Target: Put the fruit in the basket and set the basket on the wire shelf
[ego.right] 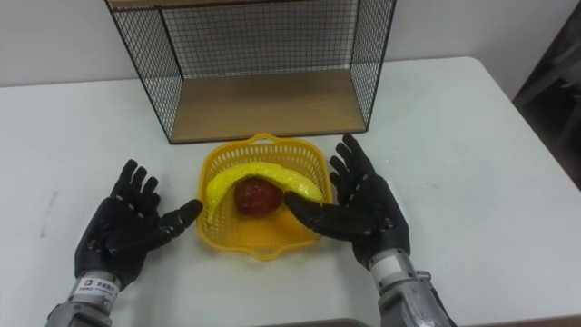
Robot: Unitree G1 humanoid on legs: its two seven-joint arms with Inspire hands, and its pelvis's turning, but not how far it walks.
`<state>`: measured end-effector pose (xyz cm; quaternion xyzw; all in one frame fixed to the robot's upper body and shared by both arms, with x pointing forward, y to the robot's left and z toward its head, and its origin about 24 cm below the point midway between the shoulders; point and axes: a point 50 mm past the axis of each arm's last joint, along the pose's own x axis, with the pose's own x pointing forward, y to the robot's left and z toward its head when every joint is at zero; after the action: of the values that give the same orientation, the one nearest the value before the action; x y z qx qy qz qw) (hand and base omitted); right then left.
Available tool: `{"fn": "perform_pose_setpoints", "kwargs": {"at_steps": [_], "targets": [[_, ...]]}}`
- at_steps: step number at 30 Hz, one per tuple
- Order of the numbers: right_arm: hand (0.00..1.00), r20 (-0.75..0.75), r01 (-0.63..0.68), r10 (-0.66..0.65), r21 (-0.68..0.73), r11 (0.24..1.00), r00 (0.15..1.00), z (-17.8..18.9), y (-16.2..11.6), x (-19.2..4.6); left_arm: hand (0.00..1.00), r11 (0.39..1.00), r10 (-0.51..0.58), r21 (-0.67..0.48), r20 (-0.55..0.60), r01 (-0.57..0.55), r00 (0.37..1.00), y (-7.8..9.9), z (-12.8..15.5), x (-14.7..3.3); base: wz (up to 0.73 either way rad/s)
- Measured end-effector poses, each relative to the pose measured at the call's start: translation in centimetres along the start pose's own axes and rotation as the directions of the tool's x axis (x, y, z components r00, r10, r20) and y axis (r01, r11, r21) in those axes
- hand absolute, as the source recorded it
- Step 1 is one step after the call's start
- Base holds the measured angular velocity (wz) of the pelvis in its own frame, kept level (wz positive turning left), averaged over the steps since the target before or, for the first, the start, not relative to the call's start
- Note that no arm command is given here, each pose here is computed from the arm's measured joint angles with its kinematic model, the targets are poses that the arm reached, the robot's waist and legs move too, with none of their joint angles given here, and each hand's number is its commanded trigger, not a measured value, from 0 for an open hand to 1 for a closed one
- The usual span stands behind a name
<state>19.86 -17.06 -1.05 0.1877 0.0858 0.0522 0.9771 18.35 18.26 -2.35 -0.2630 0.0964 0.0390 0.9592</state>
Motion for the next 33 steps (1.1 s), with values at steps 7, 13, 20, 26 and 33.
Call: {"fn": "perform_pose_setpoints", "kwargs": {"at_steps": [7, 13, 20, 26, 33], "targets": [[0.0, -0.001, -0.002, 0.002, 0.008, 1.0, 1.0, -0.1, 0.2, 0.0, 0.0, 0.999, -0.018, -0.036, 0.003, 0.018, 1.0, -0.1, 0.0, 0.0, 0.0], [0.0, -0.006, -0.004, 0.004, 0.009, 1.0, 1.0, -0.2, 0.1, 0.0, 0.0, 0.993, -0.02, -0.112, 0.005, 0.02, 1.0, 0.0, 0.0, 0.0, 0.0], [0.0, -0.015, -0.005, 0.006, 0.011, 1.0, 1.0, -0.5, 0.1, 0.0, 0.0, 0.986, -0.032, -0.166, 0.002, 0.032, 0.999, -0.1, -0.1, 0.0, 0.0], [0.0, -0.016, -0.005, 0.005, 0.008, 1.0, 1.0, -0.5, 0.2, 0.0, 0.0, 0.984, -0.059, -0.166, -0.009, 0.056, 0.998, -0.3, -0.3, 0.0, 0.0], [0.0, -0.048, -0.024, 0.023, -0.015, 1.0, 0.999, -1.2, 0.6, 0.1, 0.0, 0.982, -0.109, -0.16, -0.04, 0.101, 0.993, -1.5, -1.1, 0.0, 0.0]]}}
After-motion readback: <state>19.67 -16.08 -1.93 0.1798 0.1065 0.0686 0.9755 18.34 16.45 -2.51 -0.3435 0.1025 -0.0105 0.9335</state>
